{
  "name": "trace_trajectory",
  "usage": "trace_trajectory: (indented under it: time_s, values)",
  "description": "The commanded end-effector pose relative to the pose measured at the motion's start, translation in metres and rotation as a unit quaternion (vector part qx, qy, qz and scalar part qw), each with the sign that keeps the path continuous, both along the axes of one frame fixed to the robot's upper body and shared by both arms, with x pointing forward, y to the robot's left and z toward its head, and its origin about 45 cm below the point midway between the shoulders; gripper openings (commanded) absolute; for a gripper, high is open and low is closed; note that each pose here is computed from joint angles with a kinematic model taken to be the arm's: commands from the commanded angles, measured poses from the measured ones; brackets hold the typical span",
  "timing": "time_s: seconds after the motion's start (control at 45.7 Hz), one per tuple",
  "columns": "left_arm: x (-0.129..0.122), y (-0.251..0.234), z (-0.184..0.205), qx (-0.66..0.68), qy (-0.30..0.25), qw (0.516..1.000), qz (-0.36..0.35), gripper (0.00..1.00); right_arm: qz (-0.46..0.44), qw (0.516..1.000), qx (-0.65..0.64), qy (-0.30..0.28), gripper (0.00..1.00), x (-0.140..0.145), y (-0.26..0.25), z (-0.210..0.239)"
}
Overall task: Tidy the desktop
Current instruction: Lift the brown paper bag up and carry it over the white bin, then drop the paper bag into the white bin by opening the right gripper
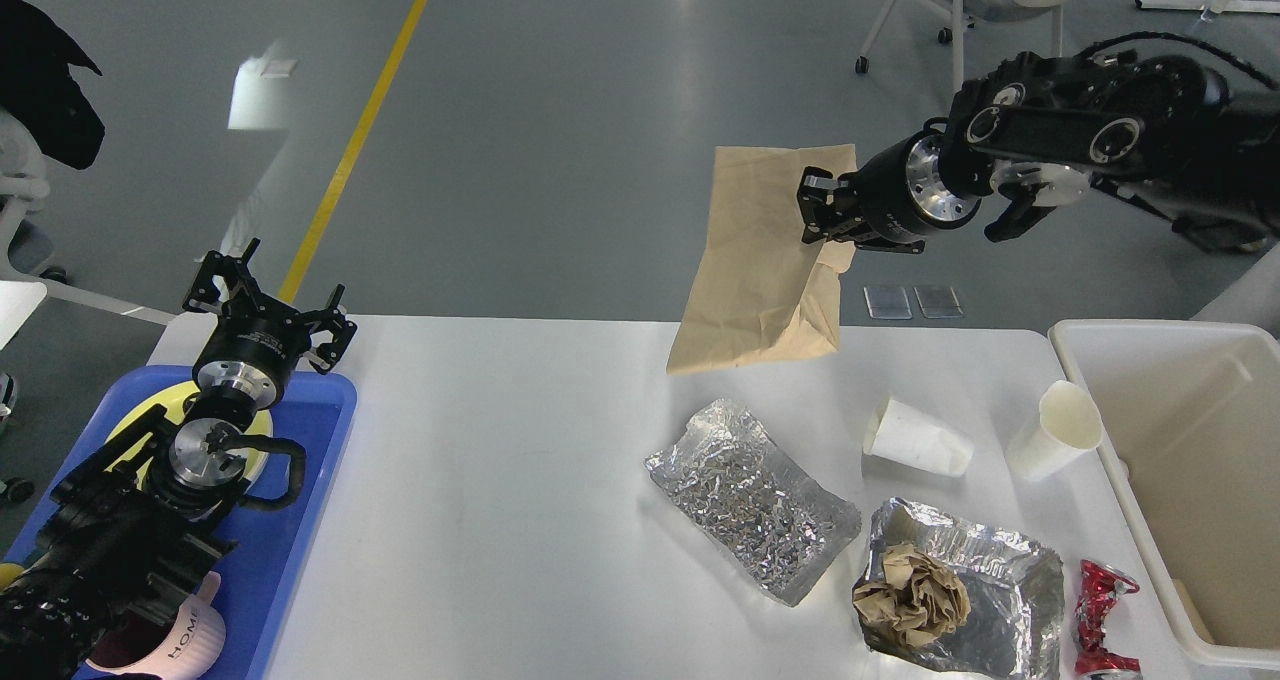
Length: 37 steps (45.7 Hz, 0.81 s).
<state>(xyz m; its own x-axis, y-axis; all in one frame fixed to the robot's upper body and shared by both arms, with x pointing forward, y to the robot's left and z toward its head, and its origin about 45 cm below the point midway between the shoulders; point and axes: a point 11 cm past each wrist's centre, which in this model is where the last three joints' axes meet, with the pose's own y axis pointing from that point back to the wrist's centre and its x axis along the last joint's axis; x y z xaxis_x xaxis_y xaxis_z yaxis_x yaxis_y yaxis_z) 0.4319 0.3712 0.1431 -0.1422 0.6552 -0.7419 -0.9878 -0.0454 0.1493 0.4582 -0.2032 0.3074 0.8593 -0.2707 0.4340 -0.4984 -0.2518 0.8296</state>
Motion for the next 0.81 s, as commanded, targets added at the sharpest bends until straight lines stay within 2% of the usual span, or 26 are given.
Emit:
trace_trajectory:
  time_s: [0.0, 0.175, 0.394, 0.634, 0.787]
  values:
    - [0.000, 0.000, 0.000, 0.000, 0.000, 1.000, 0.000, 0.98, 0.080, 0.994, -0.065, 0.024, 0.00, -0.034, 0.010, 0.018]
    - [0.000, 0.000, 0.000, 0.000, 0.000, 1.000, 0.000, 0.98, 0.133, 0.984, -0.097, 0.068, 0.00, -0.078, 0.020, 0.017]
    - [0.000, 0.000, 0.000, 0.000, 0.000, 1.000, 0.000, 0.98, 0.085, 0.986, -0.119, 0.075, 0.00, -0.074, -0.025, 0.010]
    - [0.000, 0.000, 0.000, 0.000, 0.000, 1.000, 0.000, 0.98, -0.076, 0.992, -0.087, 0.048, 0.00, -0.053, -0.145, 0.001]
    - [0.000, 0.000, 0.000, 0.000, 0.000, 1.000, 0.000, 0.98, -0.188, 0.978, -0.089, 0.031, 0.00, -0.064, -0.233, -0.015]
